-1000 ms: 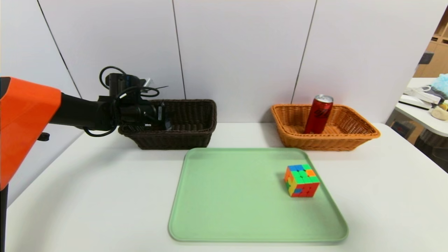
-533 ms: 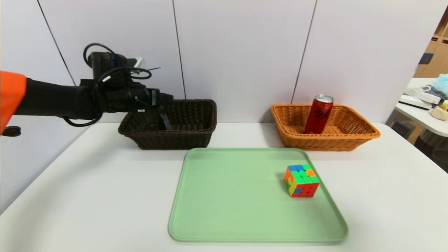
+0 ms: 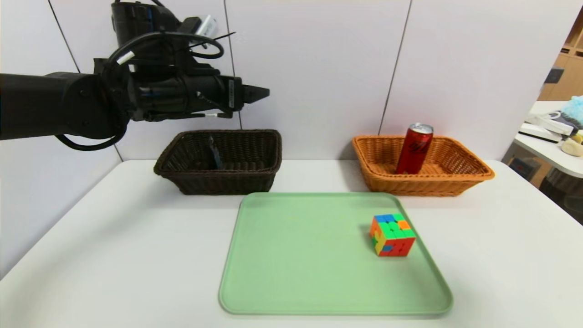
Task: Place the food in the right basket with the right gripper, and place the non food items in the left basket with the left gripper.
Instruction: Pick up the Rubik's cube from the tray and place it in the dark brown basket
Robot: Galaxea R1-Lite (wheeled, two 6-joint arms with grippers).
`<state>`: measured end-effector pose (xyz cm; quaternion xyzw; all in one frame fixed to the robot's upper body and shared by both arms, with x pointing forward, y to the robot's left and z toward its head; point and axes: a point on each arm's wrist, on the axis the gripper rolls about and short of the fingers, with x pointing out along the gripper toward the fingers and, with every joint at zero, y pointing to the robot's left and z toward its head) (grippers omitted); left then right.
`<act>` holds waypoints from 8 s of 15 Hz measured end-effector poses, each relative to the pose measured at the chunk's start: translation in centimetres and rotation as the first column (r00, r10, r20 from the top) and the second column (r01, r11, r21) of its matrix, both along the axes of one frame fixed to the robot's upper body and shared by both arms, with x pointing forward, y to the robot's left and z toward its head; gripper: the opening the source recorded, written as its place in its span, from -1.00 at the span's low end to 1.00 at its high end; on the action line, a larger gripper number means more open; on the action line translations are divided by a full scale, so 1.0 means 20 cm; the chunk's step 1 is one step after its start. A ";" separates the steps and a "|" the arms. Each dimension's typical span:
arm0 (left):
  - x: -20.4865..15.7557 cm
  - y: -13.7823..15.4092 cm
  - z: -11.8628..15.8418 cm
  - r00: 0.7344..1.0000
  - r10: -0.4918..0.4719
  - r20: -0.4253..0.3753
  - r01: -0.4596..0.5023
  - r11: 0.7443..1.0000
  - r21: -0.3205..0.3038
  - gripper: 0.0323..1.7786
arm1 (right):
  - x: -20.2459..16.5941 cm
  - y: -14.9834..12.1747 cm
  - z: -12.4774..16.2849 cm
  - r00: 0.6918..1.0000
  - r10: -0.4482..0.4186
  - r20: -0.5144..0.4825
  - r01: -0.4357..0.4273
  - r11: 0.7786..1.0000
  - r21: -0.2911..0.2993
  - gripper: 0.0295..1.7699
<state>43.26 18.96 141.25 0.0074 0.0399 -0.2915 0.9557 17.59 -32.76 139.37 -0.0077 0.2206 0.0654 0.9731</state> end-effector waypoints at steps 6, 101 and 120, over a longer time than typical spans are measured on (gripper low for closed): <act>-0.20 -0.32 -0.08 0.944 -0.327 -0.047 0.327 0.945 0.003 0.88 | -0.03 0.00 -0.01 1.000 -0.001 0.008 0.001 1.000 0.001 0.91; 0.03 -0.88 -0.42 0.942 -0.316 -0.110 0.307 0.947 -0.094 0.11 | -0.08 -0.02 -0.09 0.997 -0.071 -0.003 0.071 0.997 0.012 0.91; 0.25 0.04 -0.14 0.925 0.289 -0.245 -0.237 0.946 0.222 0.11 | -0.14 -0.02 -0.10 0.998 -0.060 0.010 0.060 0.998 0.016 0.91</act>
